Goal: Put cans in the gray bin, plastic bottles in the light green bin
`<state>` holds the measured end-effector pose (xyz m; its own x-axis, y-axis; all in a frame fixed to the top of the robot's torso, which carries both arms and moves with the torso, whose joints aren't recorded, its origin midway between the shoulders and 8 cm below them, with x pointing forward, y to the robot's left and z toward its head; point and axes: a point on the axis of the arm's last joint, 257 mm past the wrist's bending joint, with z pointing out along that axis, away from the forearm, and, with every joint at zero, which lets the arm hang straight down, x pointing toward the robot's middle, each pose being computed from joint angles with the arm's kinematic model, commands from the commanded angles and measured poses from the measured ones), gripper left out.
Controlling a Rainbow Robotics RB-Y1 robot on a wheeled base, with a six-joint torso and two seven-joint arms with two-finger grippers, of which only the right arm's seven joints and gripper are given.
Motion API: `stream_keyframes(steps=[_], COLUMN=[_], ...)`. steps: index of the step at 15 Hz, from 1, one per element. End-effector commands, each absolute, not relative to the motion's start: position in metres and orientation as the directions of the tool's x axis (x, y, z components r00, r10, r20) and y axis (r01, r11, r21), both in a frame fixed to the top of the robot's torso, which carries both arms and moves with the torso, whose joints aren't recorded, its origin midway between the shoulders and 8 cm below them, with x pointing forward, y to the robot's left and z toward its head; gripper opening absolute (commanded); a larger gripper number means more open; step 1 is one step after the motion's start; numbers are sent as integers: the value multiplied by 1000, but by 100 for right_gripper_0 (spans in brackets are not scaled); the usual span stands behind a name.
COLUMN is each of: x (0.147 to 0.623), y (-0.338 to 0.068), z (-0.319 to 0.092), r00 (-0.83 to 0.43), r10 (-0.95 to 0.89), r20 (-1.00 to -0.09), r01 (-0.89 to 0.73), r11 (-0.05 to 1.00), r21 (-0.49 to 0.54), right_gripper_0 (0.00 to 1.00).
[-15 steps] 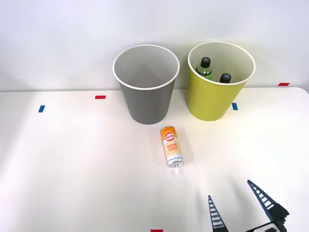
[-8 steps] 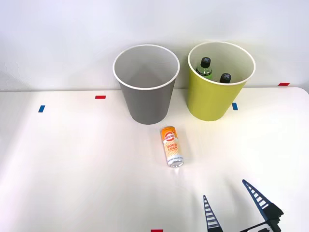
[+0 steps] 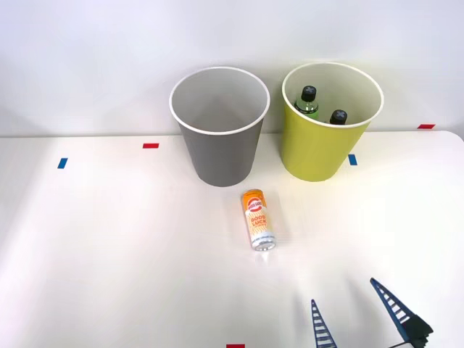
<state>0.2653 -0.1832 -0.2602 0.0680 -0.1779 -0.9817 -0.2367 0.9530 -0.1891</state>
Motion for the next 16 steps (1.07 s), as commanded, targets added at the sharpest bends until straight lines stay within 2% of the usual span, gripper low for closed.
stream_keyframes(steps=[1,6,16], x=[262,261,259], y=[-183,-185,-184], z=[-263,-264,-259], r00=[53,38,59], r10=[-154,-118,-119], r20=[-987,-992,-991], r01=[-234,-227,-226], r11=[959,966,965], r21=[-162,-124,-129], right_gripper_0=[100,100,100])
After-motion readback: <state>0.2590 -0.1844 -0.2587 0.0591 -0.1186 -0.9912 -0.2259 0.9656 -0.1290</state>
